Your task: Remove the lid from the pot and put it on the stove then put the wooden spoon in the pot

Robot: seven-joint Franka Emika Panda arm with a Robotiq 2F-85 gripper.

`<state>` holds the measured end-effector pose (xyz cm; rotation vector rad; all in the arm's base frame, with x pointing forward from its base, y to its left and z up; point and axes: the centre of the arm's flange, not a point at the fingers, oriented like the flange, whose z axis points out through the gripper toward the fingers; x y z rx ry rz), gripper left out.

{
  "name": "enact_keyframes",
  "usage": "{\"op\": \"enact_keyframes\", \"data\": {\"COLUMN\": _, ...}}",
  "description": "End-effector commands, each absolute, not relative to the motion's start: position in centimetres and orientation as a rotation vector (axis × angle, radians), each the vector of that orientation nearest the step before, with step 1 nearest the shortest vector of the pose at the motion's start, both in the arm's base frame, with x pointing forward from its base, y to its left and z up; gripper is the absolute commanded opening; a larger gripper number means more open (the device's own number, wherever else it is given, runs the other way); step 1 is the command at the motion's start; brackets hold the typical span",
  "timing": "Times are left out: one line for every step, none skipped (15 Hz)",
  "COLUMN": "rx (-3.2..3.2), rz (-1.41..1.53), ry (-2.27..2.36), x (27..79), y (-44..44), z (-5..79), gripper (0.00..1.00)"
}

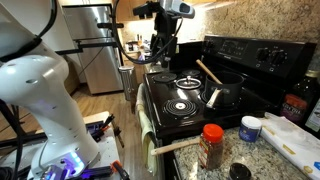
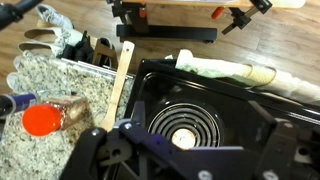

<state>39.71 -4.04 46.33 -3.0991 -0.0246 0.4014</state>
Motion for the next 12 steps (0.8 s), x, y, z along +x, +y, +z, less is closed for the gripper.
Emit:
{"op": "enact_keyframes", "data": {"rx": -3.101, "rz": 0.178, "ry": -0.231, "x": 39.4, "y": -5.1, "z": 46.1, "gripper": 1.0}}
{"op": "enact_keyframes", "data": {"rx": -3.089, "rz": 0.134, "ry": -0.268, "x": 39.5, "y": -5.4, "z": 46.2, "gripper": 1.0}}
{"op": "enact_keyframes", "data": {"rx": -3.062, "rz": 0.069, "ry": -0.278, "x": 39.5, "y": -5.6, "z": 46.3, "gripper": 1.0}}
{"op": "enact_keyframes", "data": {"rx": -3.099, "rz": 0.173, "ry": -0.2, "x": 40.6, "y": -5.2, "z": 46.5, "gripper": 1.0}}
{"op": "enact_keyframes", "data": {"rx": -3.094, "rz": 0.137, "ry": -0.216, "x": 40.5, "y": -5.5, "z": 46.5, "gripper": 1.0}}
{"op": "enact_keyframes", "data": {"rx": -3.091, "rz": 0.122, "ry": -0.226, "x": 40.4, "y": -5.7, "z": 46.5, "gripper": 1.0}}
{"op": "enact_keyframes", "data": {"rx": -3.089, "rz": 0.117, "ry": -0.23, "x": 40.4, "y": -5.8, "z": 46.6, "gripper": 1.0}}
{"op": "enact_keyframes", "data": {"rx": -3.089, "rz": 0.113, "ry": -0.233, "x": 40.3, "y": -5.7, "z": 46.7, "gripper": 1.0}}
{"op": "enact_keyframes", "data": {"rx": -3.089, "rz": 0.112, "ry": -0.236, "x": 40.3, "y": -5.6, "z": 46.8, "gripper": 1.0}}
{"op": "enact_keyframes", "data": {"rx": -3.088, "rz": 0.111, "ry": -0.237, "x": 40.3, "y": -5.6, "z": 46.8, "gripper": 1.0}}
{"op": "enact_keyframes", "data": {"rx": -3.088, "rz": 0.111, "ry": -0.237, "x": 40.3, "y": -5.6, "z": 46.8, "gripper": 1.0}}
{"op": "enact_keyframes", "data": {"rx": -3.088, "rz": 0.111, "ry": -0.237, "x": 40.3, "y": -5.6, "z": 46.8, "gripper": 1.0}}
